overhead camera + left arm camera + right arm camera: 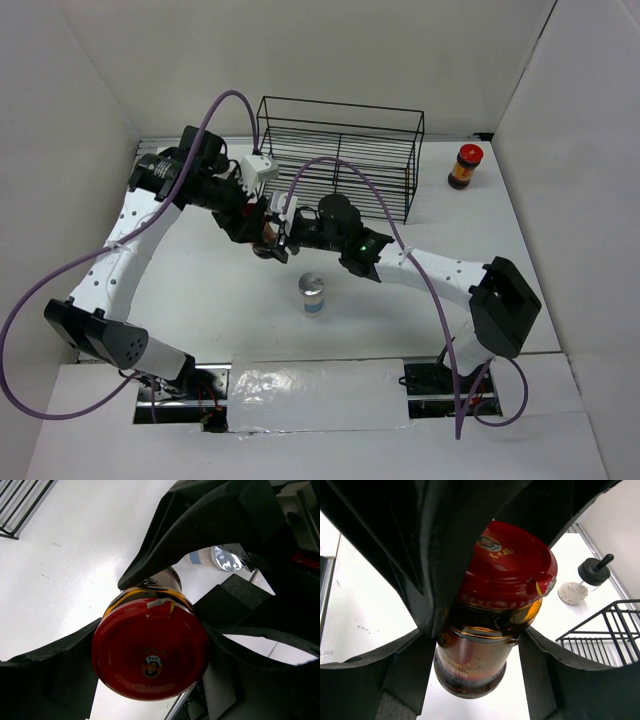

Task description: Organize the condiment bottles

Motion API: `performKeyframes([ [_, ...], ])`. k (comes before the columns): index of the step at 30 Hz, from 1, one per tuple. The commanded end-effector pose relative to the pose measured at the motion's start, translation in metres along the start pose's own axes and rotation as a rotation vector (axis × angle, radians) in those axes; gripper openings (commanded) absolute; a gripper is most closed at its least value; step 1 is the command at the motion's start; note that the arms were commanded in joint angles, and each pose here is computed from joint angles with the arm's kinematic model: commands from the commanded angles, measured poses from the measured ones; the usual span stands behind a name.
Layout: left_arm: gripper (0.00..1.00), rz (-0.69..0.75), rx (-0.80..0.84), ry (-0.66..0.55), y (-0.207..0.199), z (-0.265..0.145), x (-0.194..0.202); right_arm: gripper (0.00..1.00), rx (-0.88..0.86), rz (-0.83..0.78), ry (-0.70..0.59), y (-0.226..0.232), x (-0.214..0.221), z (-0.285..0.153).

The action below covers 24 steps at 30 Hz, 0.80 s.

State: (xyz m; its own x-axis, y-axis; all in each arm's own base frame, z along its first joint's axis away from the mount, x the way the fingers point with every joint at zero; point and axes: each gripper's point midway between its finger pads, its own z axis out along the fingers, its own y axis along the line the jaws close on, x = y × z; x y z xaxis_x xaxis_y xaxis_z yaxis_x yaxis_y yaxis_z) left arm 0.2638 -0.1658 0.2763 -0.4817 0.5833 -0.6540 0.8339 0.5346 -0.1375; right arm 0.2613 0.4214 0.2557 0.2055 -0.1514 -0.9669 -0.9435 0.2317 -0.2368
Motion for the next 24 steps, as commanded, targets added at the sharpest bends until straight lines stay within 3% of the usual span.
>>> performKeyframes([
  [1,0.00,0.111,0.029,-0.174,-0.022,-0.021,-0.036,0.67,0.016,0.006,-0.062,-0.006,-0.017,0.003],
  [5,0.00,0.114,0.026,-0.181,-0.022,-0.021,-0.036,0.70,0.026,0.017,-0.040,-0.010,-0.011,0.003],
  [7,0.00,0.110,0.043,-0.192,-0.025,-0.021,-0.039,0.79,0.016,0.020,-0.033,-0.007,-0.010,0.005],
  [9,0.00,0.113,0.062,-0.209,-0.029,-0.023,-0.043,0.80,0.020,0.027,-0.031,-0.007,-0.006,0.007],
  [11,0.00,0.111,0.072,-0.218,-0.032,-0.025,-0.046,0.71,0.024,0.039,-0.040,-0.006,-0.005,0.009],
  [12,0.00,0.107,0.077,-0.220,-0.033,-0.026,-0.046,0.63,0.029,0.045,-0.045,-0.007,-0.006,0.009],
  [13,0.00,0.110,0.089,-0.229,-0.035,-0.027,-0.048,0.50,0.040,0.048,-0.049,-0.009,-0.007,0.009],
  [15,0.00,0.115,0.098,-0.235,-0.038,-0.028,-0.049,0.39,0.042,0.059,-0.045,-0.010,-0.007,0.010],
  [16,0.00,0.118,0.100,-0.240,-0.039,-0.029,-0.050,0.15,0.054,0.061,-0.049,-0.014,-0.012,0.011],
  [17,0.00,0.116,0.096,-0.243,-0.038,-0.030,-0.050,0.00,0.068,0.095,-0.028,-0.015,-0.008,0.012],
  [21,0.01,0.122,0.098,-0.261,-0.040,-0.032,-0.054,0.00,0.109,0.127,-0.021,-0.024,-0.006,0.013],
  [23,0.14,0.127,0.097,-0.279,-0.041,-0.034,-0.058,0.00,0.117,0.135,-0.040,-0.024,-0.008,0.011],
  [24,0.44,0.127,0.095,-0.285,-0.041,-0.035,-0.059,0.00,0.127,0.136,-0.053,-0.026,-0.010,0.009],
])
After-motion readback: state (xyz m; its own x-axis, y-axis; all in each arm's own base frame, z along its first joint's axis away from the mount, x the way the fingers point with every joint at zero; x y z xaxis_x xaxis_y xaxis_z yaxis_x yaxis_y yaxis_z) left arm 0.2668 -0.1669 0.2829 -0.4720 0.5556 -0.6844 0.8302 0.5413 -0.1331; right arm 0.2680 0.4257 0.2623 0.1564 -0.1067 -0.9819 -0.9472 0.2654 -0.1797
